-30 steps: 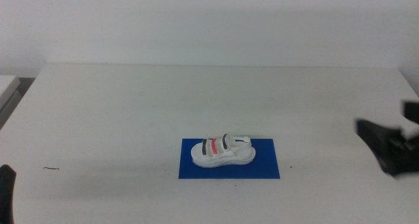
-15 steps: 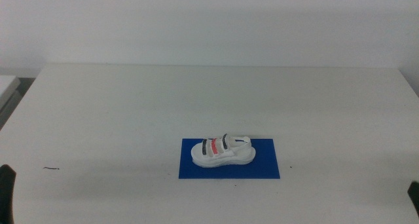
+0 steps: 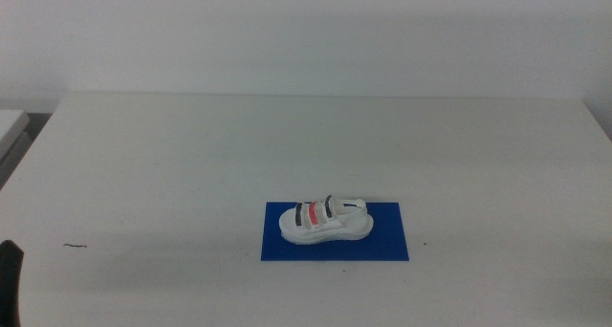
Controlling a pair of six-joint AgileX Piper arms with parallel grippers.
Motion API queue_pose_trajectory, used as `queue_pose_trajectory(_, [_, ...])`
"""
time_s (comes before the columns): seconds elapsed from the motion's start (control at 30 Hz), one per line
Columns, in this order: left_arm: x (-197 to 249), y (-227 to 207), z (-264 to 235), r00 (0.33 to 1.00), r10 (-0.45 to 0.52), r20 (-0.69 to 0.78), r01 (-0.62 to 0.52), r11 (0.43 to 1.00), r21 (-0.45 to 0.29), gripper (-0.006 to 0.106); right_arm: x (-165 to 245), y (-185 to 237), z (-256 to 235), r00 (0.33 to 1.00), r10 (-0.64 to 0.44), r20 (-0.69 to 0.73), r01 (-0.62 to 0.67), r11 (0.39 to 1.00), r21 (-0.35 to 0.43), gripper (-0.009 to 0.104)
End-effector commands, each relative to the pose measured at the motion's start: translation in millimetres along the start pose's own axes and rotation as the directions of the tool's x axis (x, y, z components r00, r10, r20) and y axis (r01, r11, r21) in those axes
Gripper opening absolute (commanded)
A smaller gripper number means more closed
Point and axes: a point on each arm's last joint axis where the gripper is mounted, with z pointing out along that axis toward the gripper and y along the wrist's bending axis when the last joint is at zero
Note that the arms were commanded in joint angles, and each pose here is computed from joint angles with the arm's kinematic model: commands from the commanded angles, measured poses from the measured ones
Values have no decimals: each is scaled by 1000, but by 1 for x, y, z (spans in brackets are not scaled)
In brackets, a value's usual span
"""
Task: Use one arm to grab the shoe from the table and place it on the mat.
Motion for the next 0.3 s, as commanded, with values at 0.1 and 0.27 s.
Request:
queue_pose_trajectory(0.1, [-1,0,0,1000,-1,16,1,1000,1,94,5,-1,0,999,-2,-41,3,1000,10,93])
queue_pose_trajectory(0.27, [-1,0,0,1000,-1,16,1,1000,1,94,5,-1,0,999,-4,-42,5,1000,10,93])
